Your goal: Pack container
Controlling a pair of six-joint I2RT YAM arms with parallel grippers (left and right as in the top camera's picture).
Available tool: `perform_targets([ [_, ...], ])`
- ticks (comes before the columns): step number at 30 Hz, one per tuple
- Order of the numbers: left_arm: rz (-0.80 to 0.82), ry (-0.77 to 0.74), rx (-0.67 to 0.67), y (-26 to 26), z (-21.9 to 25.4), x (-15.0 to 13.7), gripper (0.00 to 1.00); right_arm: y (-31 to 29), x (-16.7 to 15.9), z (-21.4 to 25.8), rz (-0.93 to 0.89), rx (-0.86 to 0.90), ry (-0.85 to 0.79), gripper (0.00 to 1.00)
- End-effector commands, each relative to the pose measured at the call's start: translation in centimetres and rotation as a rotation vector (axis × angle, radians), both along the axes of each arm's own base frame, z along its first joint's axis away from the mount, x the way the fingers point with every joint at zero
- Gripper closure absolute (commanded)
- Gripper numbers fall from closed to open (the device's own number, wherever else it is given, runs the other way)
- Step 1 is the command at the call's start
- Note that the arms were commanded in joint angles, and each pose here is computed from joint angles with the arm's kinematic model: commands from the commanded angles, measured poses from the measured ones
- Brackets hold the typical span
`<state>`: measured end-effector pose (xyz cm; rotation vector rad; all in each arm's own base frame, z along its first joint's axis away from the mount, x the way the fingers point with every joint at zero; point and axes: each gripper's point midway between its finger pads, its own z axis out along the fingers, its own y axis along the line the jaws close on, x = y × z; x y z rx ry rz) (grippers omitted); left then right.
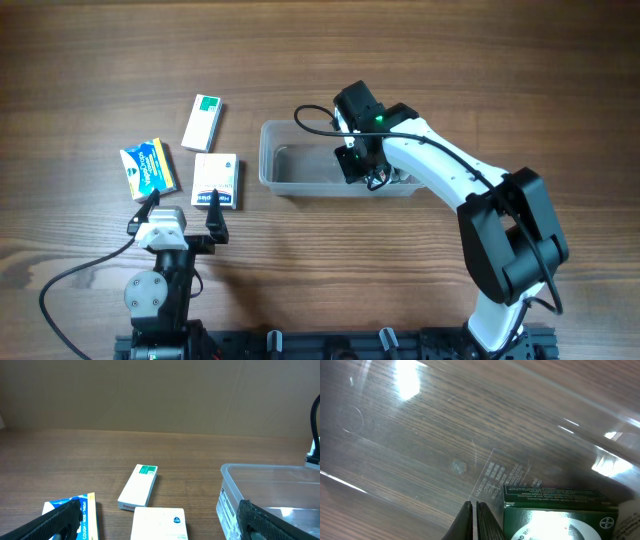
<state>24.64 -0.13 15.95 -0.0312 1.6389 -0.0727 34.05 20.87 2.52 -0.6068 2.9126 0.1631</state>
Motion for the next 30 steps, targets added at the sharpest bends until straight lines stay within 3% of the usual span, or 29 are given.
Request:
perform_targets([
  [1,-0.013,0.001,0.014,-0.2,-0.2,0.0,0.00,-0.1,0.3,-1.6,0.047,-0.049,0.008,0.96],
  [11,-0.013,0.001,0.014,-0.2,-0.2,0.0,0.00,-2.6,1.6,-1.8,0.019,-0.196,-0.060,0.96],
  [30,-0.013,0.002,0.014,-0.2,-0.2,0.0,0.00,0.1,1.8,-0.6,0.038,-0.063,-0.038,0.96],
])
